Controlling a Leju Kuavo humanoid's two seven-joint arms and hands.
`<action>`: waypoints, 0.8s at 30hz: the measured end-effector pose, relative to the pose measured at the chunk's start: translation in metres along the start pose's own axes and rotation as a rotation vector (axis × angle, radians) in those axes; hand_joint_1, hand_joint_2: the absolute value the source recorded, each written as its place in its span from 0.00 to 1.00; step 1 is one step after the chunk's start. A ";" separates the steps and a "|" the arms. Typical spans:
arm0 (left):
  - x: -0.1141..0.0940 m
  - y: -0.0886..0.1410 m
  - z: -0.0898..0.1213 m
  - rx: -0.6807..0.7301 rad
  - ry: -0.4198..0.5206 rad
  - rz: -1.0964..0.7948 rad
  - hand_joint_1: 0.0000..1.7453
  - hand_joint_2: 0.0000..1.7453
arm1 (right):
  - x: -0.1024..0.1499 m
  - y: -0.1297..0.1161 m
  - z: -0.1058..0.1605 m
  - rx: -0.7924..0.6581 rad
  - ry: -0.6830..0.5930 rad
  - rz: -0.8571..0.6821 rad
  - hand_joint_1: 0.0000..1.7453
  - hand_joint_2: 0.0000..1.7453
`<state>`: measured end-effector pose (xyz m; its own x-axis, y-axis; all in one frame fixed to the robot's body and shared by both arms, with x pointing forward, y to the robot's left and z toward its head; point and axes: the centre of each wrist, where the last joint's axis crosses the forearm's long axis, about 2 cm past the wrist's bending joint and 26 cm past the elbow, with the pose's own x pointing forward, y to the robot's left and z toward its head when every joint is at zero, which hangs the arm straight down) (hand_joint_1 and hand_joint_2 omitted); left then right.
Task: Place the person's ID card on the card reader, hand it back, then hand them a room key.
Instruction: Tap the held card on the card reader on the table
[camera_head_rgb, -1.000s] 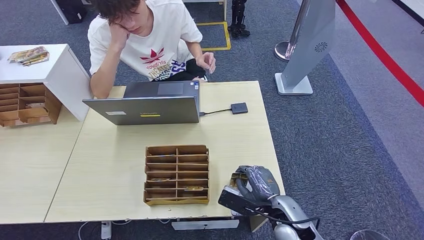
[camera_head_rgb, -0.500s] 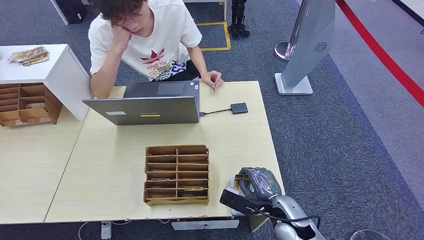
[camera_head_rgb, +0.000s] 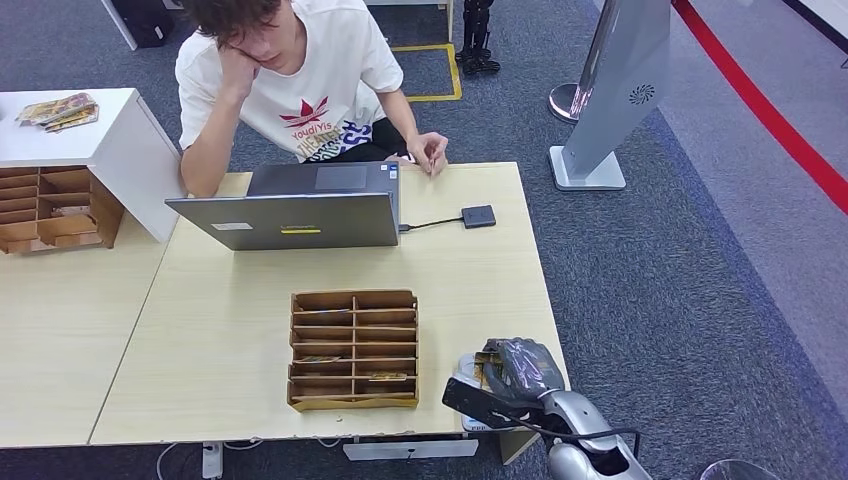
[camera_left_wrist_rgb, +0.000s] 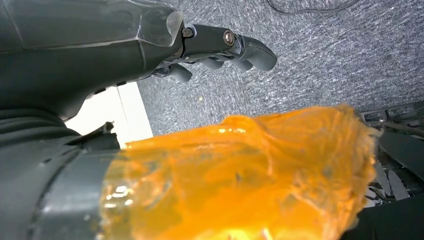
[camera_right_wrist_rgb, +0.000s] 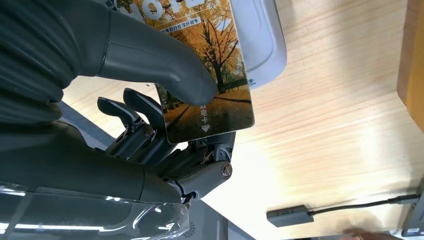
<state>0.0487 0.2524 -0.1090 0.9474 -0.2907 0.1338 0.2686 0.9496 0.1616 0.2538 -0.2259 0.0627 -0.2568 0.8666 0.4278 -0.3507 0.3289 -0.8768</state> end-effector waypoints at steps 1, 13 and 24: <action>0.000 0.000 0.000 0.000 0.000 -0.001 0.00 0.00 | -0.001 0.000 0.000 0.002 0.002 0.002 1.00 1.00; 0.000 0.000 0.000 0.001 0.001 -0.007 0.00 0.00 | -0.004 0.002 -0.004 0.014 0.014 0.030 1.00 1.00; 0.001 0.000 0.000 0.000 0.002 -0.008 0.00 0.00 | -0.004 0.002 -0.006 0.023 0.011 0.044 1.00 1.00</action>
<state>0.0495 0.2522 -0.1089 0.9457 -0.2977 0.1302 0.2759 0.9474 0.1621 0.2598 -0.2264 0.0575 -0.2627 0.8842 0.3864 -0.3603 0.2816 -0.8893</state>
